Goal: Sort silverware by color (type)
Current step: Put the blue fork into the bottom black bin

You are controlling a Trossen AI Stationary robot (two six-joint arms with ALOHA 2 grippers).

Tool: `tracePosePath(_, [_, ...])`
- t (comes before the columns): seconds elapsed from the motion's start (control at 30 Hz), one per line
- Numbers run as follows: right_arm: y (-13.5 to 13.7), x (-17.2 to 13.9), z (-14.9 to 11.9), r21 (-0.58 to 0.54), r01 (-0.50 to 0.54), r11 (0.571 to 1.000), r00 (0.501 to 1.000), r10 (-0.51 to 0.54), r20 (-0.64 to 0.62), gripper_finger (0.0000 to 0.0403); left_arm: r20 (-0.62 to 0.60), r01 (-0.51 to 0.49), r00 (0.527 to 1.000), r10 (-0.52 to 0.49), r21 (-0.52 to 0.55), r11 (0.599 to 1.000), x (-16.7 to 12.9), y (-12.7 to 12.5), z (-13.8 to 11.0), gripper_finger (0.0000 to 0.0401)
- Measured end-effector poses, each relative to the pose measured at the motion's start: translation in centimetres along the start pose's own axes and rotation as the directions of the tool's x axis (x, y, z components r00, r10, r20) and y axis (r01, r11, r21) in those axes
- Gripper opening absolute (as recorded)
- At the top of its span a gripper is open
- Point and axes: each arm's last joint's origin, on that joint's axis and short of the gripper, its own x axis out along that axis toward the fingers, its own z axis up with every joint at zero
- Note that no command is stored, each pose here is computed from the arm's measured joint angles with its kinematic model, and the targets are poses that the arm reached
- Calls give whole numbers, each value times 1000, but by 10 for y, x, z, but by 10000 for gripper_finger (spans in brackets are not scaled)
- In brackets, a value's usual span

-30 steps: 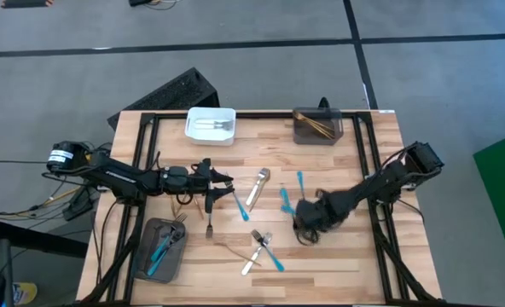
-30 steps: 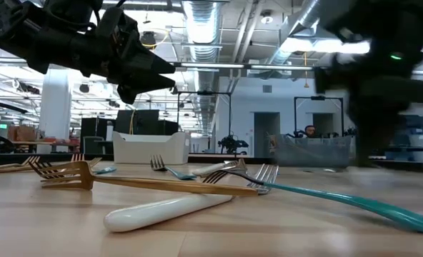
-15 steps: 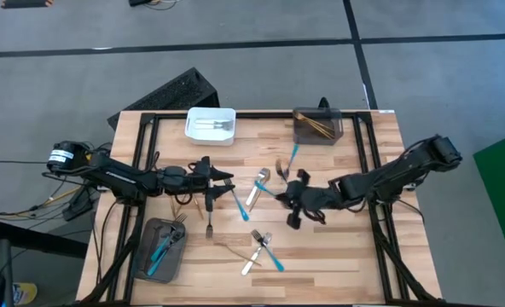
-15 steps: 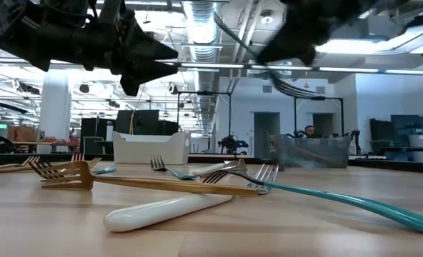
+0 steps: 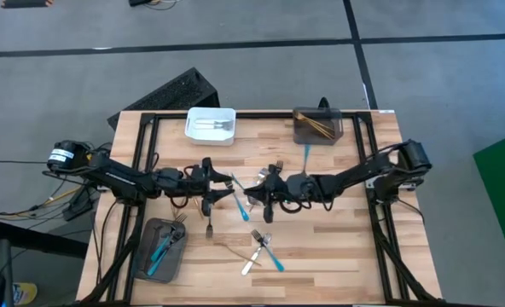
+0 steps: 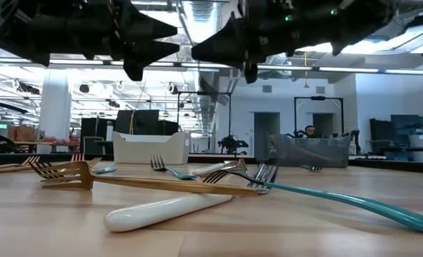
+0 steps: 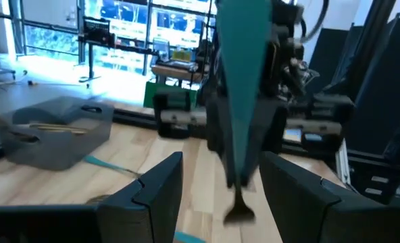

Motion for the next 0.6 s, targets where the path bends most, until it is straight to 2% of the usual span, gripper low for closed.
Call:
tracePosePath(0.17, [0, 8, -10, -30, -8, 1000, 999, 9, 31, 18, 19, 3, 1000, -4, 31, 1000, 4, -2, 6, 183])
tracePosePath(0.47, [2, 10, -9, -39, -17, 999, 997, 20, 71, 19, 4, 25, 1000, -26, 61, 998, 13, -5, 15, 180])
tracePosePath(0.6, [2, 10, -9, -43, -22, 999, 997, 25, 77, 24, 3, 25, 1000, -26, 63, 998, 13, -6, 15, 143])
